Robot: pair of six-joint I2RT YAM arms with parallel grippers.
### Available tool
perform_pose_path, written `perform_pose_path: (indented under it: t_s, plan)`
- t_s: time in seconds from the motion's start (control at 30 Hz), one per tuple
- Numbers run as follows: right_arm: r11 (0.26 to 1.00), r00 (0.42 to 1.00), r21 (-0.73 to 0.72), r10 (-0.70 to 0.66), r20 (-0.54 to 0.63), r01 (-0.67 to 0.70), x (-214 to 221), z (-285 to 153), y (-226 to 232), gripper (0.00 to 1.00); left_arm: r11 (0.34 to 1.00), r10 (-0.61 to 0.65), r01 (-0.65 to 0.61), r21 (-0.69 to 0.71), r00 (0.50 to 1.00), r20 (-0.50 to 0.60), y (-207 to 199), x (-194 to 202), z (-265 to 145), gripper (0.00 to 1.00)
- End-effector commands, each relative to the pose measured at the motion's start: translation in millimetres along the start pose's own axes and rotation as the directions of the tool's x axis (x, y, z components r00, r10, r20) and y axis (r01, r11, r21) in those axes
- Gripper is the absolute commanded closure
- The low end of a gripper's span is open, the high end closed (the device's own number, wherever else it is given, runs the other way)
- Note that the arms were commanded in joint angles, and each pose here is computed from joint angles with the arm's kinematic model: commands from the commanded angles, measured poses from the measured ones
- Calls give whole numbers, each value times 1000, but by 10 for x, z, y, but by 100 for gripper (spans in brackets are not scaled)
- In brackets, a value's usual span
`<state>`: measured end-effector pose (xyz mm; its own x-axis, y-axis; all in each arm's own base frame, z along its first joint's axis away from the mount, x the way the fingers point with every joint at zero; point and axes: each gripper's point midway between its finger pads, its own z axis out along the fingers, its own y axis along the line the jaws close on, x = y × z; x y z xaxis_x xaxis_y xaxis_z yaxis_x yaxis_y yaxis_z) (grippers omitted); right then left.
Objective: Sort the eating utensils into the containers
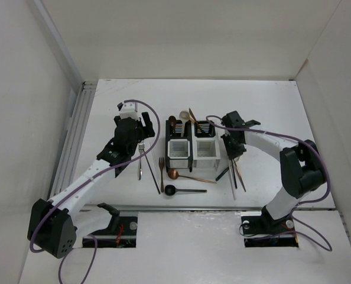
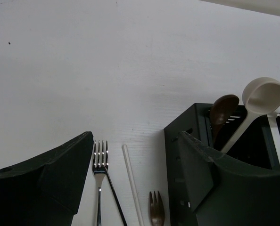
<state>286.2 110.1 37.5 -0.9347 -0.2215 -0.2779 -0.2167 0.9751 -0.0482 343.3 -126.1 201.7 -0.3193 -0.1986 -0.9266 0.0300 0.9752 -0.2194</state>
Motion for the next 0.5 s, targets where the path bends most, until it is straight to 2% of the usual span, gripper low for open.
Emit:
perform_pose_path:
  t_s: [0.0,0.1,0.2,0.47]
  plan:
    - [1000,999,-19,18,39,-17,-92,39,59,81,999,-29,28,15,999,41,-22,-104,-27,30]
    - [1000,999,-17,17,29,-16,-75,67,59,87,999,-29,28,15,999,41,-22,-104,-27,30]
    - [1000,999,-26,17,27,-16,-73,66,75,100,999,-29,28,15,999,41,-22,-104,-27,29]
    - [999,994,11,34,108,-35,-187,-154,-17,100,999,-38,37,16,998,41,-26,-104,-27,29]
